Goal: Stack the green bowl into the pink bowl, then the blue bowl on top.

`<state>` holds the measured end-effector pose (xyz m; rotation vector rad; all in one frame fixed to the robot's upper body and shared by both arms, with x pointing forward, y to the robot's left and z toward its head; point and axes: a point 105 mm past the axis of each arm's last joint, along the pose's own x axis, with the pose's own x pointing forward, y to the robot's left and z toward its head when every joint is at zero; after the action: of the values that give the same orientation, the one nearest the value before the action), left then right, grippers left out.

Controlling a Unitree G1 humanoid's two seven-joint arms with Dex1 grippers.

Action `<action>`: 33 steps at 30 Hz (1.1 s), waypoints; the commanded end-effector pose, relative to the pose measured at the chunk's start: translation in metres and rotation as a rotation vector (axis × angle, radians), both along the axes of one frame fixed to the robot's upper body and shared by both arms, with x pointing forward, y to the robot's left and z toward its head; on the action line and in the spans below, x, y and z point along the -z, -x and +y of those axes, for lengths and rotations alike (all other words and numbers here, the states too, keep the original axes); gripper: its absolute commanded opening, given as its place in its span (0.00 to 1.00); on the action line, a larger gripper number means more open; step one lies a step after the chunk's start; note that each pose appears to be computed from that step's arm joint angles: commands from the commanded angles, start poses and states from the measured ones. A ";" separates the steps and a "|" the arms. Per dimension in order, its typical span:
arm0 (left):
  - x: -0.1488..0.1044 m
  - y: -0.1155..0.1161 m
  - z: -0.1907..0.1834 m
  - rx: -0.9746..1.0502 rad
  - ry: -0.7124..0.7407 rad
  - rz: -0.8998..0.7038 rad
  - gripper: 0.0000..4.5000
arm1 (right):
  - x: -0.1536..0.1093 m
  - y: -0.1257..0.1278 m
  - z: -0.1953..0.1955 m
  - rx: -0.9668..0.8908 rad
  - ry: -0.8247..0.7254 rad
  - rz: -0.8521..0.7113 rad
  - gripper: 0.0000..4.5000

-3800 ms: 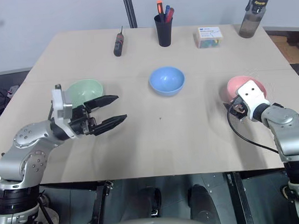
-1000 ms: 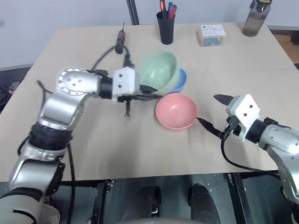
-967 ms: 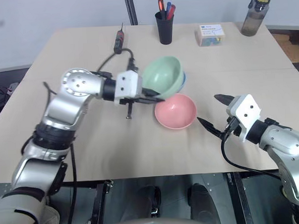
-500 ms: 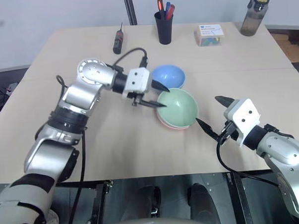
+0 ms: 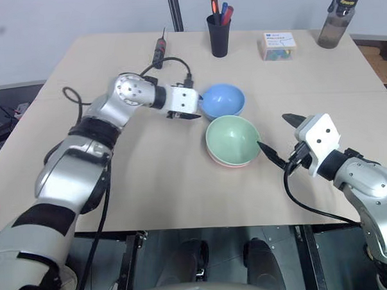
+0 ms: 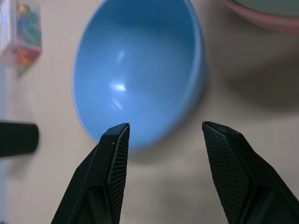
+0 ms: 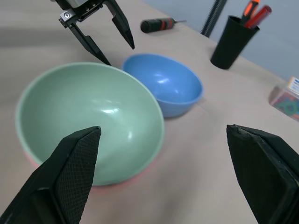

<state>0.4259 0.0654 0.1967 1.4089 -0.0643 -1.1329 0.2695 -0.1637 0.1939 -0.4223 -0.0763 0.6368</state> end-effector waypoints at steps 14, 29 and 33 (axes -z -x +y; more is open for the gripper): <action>-0.023 0.011 -0.026 0.146 0.062 -0.004 0.01 | -0.009 0.009 -0.005 0.043 0.029 -0.048 1.00; -0.066 0.093 -0.018 0.526 0.033 0.234 0.01 | 0.001 0.056 -0.040 0.062 0.025 -0.010 1.00; -0.057 0.101 -0.022 0.567 0.029 0.271 0.19 | 0.002 0.056 -0.041 0.065 0.035 -0.013 1.00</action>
<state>0.3321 0.0466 0.2420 1.2172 -0.2409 -1.7632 0.2167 -0.2089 0.1783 -0.4213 -0.0040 0.5668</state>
